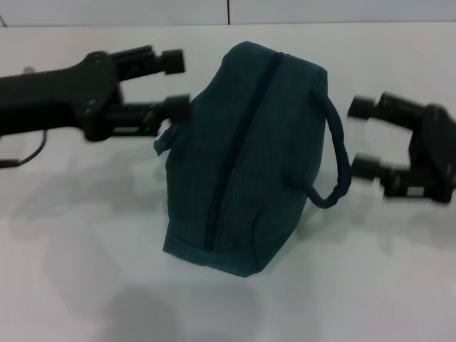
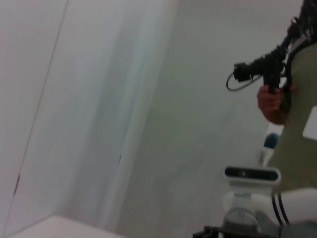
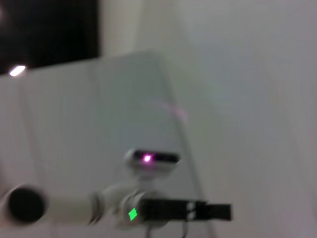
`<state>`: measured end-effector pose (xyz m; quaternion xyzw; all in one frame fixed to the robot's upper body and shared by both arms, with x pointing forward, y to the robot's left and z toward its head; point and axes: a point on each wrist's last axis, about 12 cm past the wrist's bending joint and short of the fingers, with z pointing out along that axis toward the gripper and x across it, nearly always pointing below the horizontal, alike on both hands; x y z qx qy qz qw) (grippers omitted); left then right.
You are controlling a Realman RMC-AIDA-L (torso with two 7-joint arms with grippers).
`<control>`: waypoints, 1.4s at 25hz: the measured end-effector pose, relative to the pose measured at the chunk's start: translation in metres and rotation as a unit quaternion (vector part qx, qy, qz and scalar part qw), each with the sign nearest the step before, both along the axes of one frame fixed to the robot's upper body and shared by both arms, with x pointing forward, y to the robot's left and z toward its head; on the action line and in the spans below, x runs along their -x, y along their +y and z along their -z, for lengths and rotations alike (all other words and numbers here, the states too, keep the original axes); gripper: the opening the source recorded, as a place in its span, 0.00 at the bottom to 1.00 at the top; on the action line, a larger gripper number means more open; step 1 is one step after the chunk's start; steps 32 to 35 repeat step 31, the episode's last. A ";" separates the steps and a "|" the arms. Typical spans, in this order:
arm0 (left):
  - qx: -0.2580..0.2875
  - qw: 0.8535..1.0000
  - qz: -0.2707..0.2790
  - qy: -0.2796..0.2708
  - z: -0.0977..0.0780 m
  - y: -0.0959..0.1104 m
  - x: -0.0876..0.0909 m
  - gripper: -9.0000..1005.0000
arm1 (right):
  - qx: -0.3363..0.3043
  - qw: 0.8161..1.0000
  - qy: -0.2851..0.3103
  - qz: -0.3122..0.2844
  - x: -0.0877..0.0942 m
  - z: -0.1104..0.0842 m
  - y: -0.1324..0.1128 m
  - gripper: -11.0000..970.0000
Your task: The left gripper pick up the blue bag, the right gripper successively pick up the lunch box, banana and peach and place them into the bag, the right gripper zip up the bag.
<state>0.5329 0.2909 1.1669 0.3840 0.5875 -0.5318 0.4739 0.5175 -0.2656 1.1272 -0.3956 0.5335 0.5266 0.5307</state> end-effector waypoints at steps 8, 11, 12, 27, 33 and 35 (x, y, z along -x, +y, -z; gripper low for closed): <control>-0.015 1.000 -0.009 -0.005 0.020 0.031 0.035 0.88 | 0.045 0.997 -0.011 -0.062 0.010 0.010 0.027 0.90; -0.015 1.000 -0.014 -0.002 0.023 0.033 0.040 0.88 | 0.051 0.996 -0.015 -0.077 0.013 0.015 0.034 0.90; -0.015 1.000 -0.015 -0.001 0.024 0.034 0.041 0.88 | 0.054 0.995 -0.015 -0.082 0.013 0.016 0.036 0.90; -0.045 0.998 0.012 0.030 0.037 0.028 0.048 0.88 | 0.058 0.995 -0.007 -0.084 0.008 0.018 0.046 0.90; -0.046 0.998 0.012 0.030 0.037 0.028 0.048 0.88 | 0.056 0.995 -0.008 -0.081 0.007 0.018 0.045 0.90; -0.046 0.998 0.012 0.030 0.037 0.028 0.048 0.88 | 0.056 0.995 -0.008 -0.081 0.007 0.018 0.045 0.90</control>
